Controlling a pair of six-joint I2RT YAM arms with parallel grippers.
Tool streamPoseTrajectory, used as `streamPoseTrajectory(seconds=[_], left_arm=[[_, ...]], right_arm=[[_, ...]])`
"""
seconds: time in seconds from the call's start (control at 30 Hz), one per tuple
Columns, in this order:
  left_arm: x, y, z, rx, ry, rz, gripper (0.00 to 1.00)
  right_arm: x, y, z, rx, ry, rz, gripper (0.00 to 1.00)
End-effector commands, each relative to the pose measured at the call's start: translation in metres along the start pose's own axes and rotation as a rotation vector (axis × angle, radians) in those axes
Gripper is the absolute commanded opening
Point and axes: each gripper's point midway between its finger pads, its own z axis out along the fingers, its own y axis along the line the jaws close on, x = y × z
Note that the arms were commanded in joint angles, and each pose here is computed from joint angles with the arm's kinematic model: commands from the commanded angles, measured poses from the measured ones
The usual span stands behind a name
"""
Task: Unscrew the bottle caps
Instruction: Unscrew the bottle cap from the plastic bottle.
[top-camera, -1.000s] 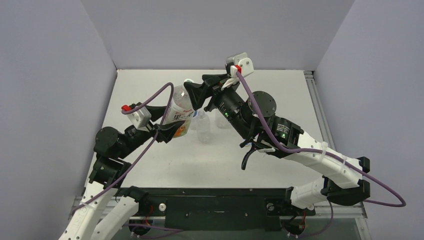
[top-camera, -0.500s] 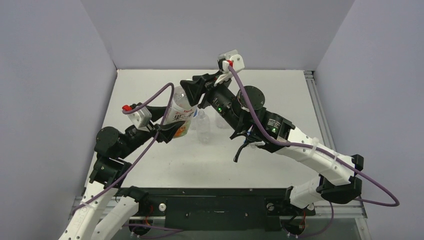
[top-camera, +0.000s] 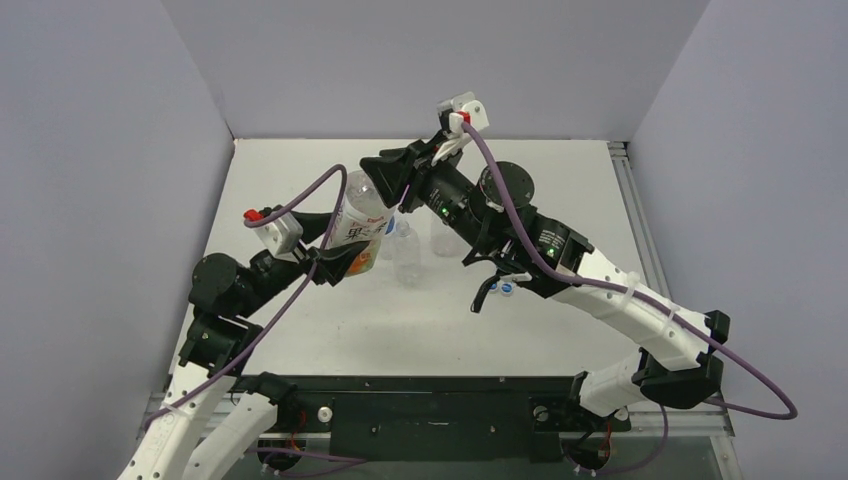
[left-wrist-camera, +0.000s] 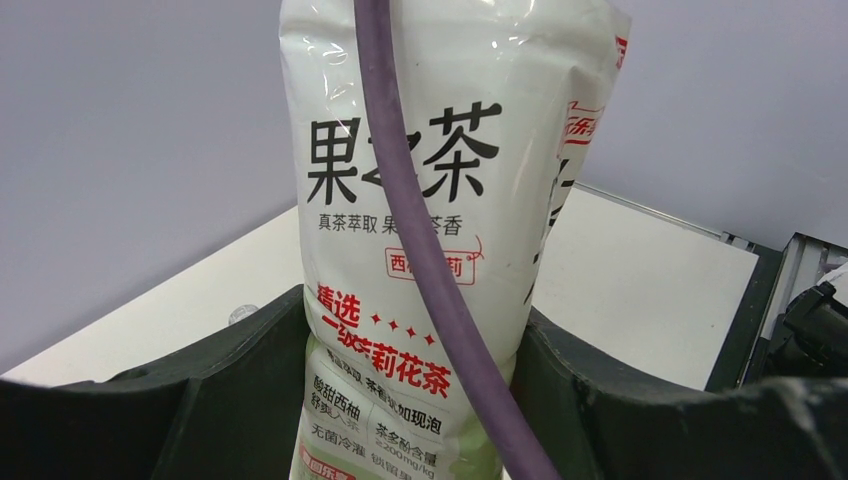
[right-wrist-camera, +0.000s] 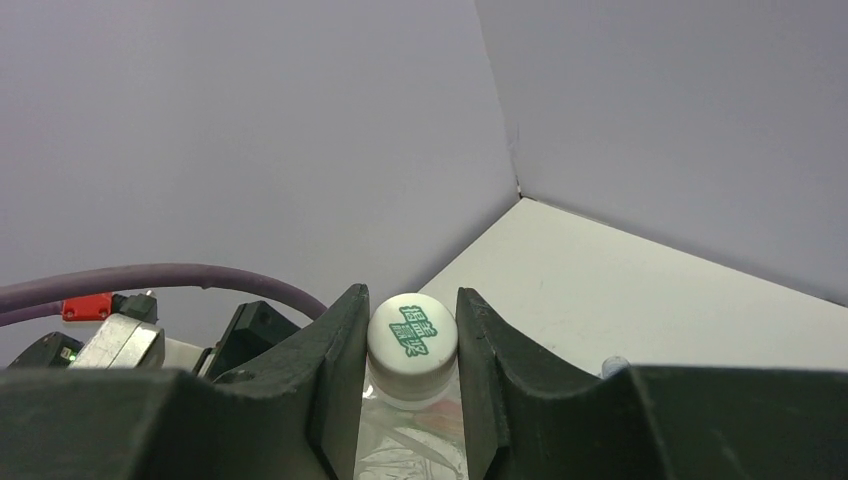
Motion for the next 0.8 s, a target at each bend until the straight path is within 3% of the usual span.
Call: streamPoseTrajectory(seconds=[0.0,0.3,0.77], left_arm=[[-0.013,0.012,-0.003,-0.075,-0.032,0.017,0.0],[-0.023,-0.032,-0.005,0.138,-0.043,-0.109,0.0],[-0.052,-0.115,-0.037,0.609,0.009,-0.331,0.0]], right_arm=[[-0.031,0.01,-0.007,-0.127,-0.056,0.066,0.0],[-0.05,0.018,-0.036,-0.359,-0.121,0.03,0.0],[-0.074,0.087,-0.117,-0.917,-0.247,-0.026,0.0]])
